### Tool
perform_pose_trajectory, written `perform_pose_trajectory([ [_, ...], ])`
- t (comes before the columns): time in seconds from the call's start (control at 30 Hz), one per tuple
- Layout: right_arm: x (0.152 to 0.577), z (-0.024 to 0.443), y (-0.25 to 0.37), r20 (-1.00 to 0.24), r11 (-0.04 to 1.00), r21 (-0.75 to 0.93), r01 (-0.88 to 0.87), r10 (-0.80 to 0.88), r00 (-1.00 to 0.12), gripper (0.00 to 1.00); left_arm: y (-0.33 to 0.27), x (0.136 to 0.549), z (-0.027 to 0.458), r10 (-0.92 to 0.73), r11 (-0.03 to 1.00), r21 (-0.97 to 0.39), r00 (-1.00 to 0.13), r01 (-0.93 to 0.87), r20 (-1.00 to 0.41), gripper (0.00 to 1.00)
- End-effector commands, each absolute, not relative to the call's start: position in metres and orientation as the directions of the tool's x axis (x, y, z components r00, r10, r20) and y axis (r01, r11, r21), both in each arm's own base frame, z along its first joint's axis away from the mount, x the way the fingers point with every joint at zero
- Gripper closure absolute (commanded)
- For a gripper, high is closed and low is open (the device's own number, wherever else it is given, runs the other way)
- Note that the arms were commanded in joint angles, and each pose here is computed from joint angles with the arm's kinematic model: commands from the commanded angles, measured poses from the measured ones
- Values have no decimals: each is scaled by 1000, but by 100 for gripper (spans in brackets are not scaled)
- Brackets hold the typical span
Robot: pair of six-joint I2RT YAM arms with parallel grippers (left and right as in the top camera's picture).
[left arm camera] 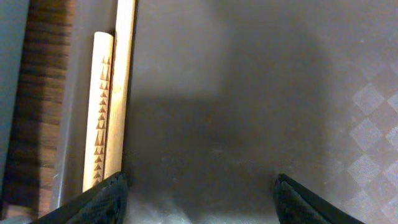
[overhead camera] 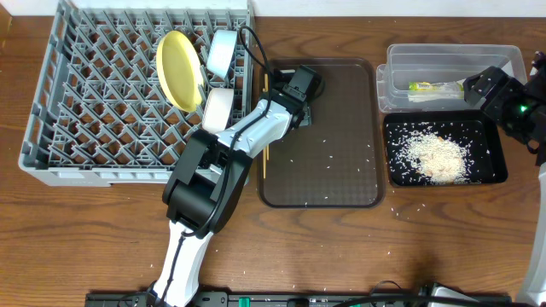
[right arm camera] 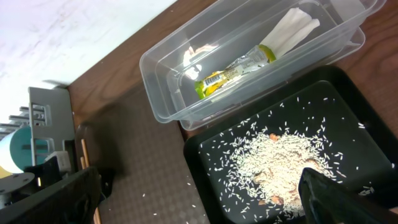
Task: Sort waste into correct bins and load items into the dishwasher
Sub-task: 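Move the left gripper to the wooden chopstick on the tray, then close the left gripper on the first chopstick and lift it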
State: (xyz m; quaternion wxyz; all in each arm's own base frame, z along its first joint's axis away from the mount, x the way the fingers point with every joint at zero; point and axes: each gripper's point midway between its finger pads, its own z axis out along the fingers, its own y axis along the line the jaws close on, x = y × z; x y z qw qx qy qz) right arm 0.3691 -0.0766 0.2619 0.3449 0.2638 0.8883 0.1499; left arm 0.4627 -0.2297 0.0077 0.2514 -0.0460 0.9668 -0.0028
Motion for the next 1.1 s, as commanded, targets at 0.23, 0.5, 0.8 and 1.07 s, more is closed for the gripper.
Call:
perform_pose_trajectory([
  [0.23,371,267,-78,-542,814,453,363,575,-613,1,-230,466,36,-86,996,-26,-839,-85,-538,24],
  [0.5,371,267,-78,-542,814,453,363,575,-613,1,-223,465,37,-84,995,1,-840,-100,-536,25],
  [0.8,371,267,-78,-542,814,453,363,575,-613,1,-213,465,33,-80,991,43,-832,-123,-550,25],
  [1.07,371,267,-78,-542,814,453,363,575,-613,1,-212,462,29,-76,992,47,-838,-120,-541,25],
])
